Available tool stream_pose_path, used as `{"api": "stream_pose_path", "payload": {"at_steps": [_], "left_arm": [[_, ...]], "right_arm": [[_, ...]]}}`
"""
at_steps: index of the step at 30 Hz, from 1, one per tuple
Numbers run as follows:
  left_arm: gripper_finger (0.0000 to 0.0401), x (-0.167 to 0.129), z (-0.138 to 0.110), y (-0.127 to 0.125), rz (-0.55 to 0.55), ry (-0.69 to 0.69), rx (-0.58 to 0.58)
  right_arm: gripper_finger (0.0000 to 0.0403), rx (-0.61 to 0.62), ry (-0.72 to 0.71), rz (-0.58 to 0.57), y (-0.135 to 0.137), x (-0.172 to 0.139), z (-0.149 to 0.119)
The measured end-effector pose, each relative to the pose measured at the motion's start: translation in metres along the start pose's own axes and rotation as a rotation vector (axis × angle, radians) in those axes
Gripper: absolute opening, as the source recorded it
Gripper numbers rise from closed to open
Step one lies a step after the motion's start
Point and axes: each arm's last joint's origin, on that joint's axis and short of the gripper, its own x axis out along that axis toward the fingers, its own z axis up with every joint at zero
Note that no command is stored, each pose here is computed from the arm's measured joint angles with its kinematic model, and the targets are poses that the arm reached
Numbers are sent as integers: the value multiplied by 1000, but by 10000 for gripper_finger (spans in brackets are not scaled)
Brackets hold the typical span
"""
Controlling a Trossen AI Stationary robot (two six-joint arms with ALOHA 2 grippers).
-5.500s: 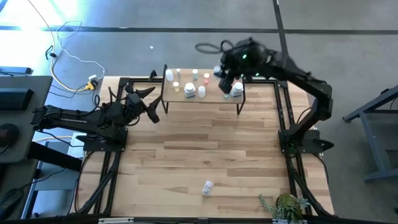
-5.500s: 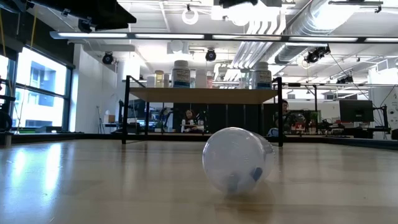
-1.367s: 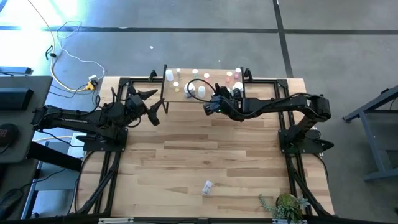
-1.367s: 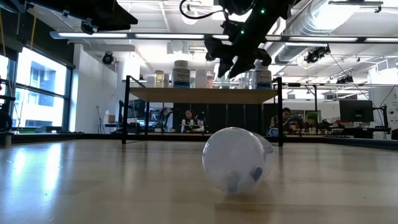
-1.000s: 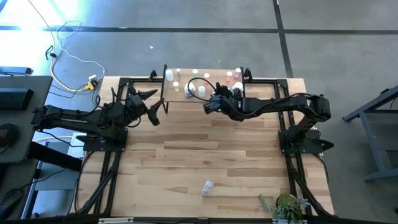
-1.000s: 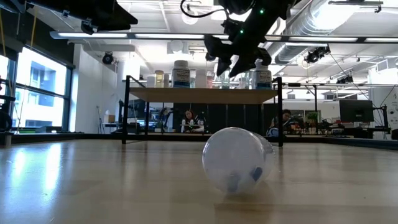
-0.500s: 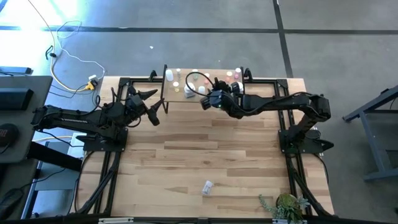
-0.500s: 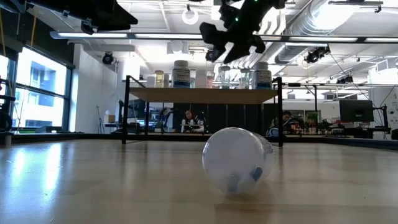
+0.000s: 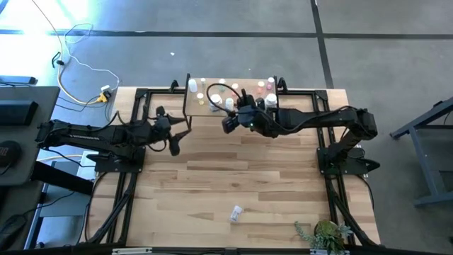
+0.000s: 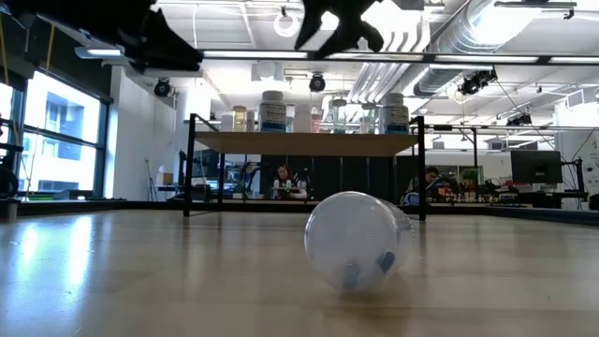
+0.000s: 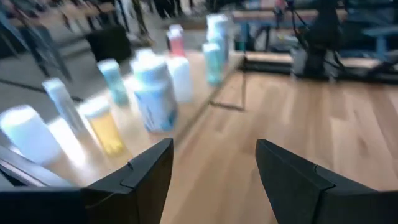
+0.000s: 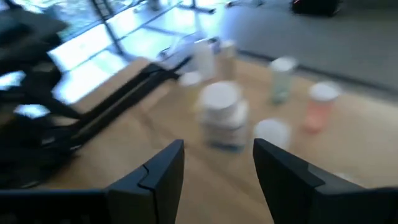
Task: Pick and place medicine bottles onto shelf by color
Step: Put the transparent pill bottle on the shelf
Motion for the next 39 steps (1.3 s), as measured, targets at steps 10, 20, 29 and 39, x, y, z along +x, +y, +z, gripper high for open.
{"api": "stream_pose_path", "payload": {"at_steps": [10, 20, 29, 39], "left_arm": [[220, -3, -25, -3, -141, 252, 13], [220, -7, -36, -2, -154, 367, 47], [220, -8, -40, -1, -168, 415, 15], [220, -9, -41, -1, -169, 429, 21]], "right_arm": [[184, 251, 146, 315, 44, -47, 0], [184, 592, 427, 388, 64, -74, -31], [184, 676, 698, 295, 80, -78, -78], [184, 772, 842, 122, 98, -64, -131]]}}
